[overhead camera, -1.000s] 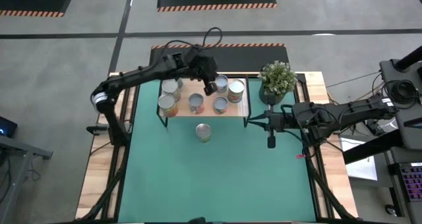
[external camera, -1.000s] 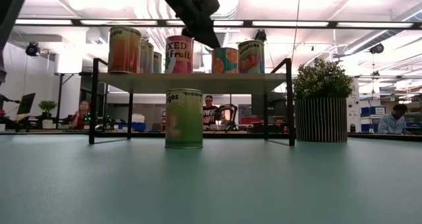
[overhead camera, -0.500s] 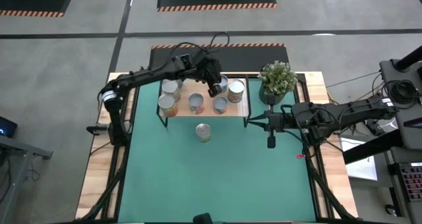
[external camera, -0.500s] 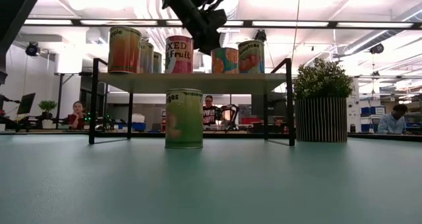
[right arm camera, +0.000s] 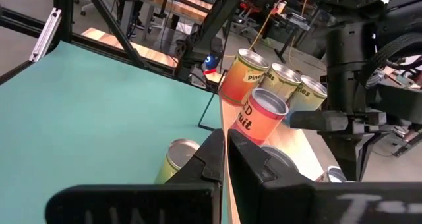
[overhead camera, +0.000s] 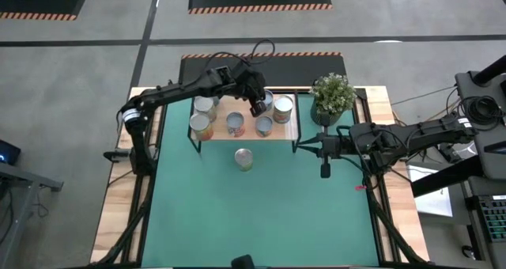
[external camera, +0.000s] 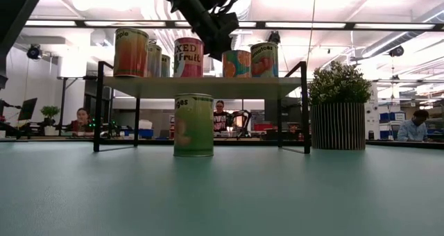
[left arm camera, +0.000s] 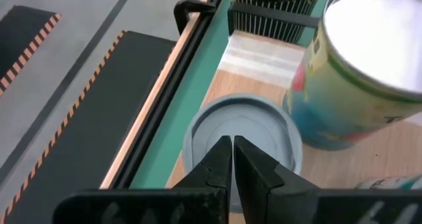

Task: Pick and place cans onto a shelf
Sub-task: Adjust the canned goods on the shelf

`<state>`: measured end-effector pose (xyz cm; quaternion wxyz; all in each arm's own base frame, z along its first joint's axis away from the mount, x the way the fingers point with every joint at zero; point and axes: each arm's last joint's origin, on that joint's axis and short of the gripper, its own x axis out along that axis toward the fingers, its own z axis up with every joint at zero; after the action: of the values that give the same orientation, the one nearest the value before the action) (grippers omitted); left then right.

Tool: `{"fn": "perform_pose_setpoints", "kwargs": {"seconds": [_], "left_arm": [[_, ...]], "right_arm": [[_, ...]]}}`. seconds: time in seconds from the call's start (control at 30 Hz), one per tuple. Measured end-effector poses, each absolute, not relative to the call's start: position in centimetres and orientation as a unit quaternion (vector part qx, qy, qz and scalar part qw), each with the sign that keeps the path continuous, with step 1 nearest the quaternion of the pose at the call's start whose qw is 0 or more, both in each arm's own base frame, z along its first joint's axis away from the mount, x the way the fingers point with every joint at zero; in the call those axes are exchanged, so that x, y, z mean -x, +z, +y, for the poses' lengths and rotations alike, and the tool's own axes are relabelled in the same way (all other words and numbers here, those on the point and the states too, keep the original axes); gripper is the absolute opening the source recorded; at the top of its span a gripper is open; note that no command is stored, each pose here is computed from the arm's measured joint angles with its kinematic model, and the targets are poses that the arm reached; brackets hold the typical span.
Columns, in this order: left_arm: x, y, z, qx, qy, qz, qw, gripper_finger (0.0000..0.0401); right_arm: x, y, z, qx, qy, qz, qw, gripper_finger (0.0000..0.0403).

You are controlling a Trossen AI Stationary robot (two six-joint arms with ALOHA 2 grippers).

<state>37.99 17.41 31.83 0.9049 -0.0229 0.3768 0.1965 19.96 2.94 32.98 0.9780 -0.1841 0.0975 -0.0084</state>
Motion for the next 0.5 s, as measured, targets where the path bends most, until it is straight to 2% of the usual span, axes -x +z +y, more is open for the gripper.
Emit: {"fn": "perform_pose_setpoints", "kwargs": {"seconds": [0.5], "left_arm": [[-37.84, 31.25, 17.38, 0.033, 0.198, 0.389, 0.899, 0.0]], "right_arm": [[-19.97, 32.97, 2.94, 0.183, -0.009, 0.098, 0.978, 0.0009]]}}
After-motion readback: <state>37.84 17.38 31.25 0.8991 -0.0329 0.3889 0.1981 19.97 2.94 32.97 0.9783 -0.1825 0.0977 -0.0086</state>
